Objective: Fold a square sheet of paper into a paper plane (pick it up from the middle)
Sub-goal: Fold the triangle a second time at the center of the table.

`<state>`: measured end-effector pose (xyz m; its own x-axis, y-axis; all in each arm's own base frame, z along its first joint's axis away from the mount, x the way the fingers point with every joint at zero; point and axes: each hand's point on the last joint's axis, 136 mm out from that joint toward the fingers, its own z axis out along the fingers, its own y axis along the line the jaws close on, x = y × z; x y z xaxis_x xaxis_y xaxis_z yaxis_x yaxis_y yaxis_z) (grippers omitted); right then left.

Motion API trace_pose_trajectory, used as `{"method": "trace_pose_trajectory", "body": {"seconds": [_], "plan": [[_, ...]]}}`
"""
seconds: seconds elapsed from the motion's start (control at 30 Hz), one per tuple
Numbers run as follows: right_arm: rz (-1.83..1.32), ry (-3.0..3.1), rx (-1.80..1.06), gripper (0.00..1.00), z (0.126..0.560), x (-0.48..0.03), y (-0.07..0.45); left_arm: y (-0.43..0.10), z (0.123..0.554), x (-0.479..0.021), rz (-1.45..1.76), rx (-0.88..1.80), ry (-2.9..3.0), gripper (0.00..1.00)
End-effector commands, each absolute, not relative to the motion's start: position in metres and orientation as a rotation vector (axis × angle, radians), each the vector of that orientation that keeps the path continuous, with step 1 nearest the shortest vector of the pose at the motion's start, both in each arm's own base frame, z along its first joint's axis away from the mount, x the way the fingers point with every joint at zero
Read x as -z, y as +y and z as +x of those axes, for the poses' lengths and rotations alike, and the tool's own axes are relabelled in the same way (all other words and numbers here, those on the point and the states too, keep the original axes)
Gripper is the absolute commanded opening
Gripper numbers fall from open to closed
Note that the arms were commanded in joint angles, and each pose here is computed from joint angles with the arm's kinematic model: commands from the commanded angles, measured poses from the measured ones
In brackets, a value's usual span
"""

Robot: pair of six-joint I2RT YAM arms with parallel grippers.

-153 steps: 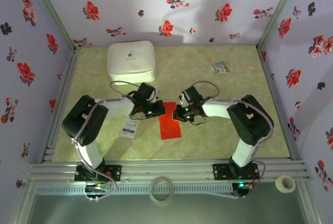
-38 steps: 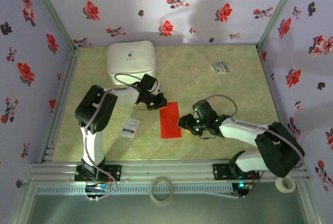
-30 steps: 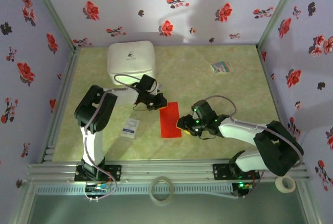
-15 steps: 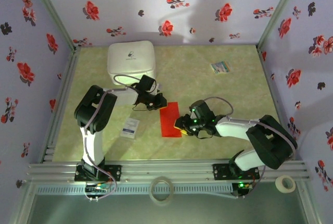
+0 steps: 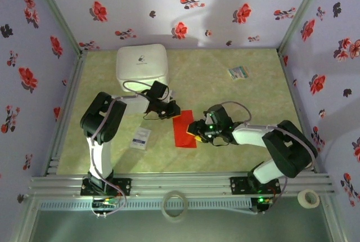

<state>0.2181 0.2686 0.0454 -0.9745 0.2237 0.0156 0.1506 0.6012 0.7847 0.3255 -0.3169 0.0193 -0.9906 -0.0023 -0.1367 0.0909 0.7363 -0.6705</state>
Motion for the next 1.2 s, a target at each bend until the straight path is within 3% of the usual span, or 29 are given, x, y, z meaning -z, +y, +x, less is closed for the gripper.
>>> {"method": "trace_pose_trajectory", "body": {"seconds": [0.0,0.43,0.73,0.9,1.17], "plan": [[0.207,2.679,-1.39,0.47,0.228,-0.057,0.277,-0.312,0.323,-0.017,0.052,1.083,2.823,0.13],[0.211,2.671,-1.44,0.42,0.239,-0.047,0.272,-0.313,0.324,-0.022,0.053,1.09,2.812,0.13],[0.228,2.689,-1.461,0.21,0.237,-0.036,0.273,-0.316,0.327,-0.034,0.068,1.12,2.778,0.15],[0.255,2.687,-1.437,0.1,0.243,-0.033,0.272,-0.318,0.331,-0.064,0.109,1.143,2.693,0.25],[0.332,2.678,-1.317,0.03,0.253,-0.033,0.262,-0.304,0.327,-0.112,0.143,1.099,2.559,0.42]]}}
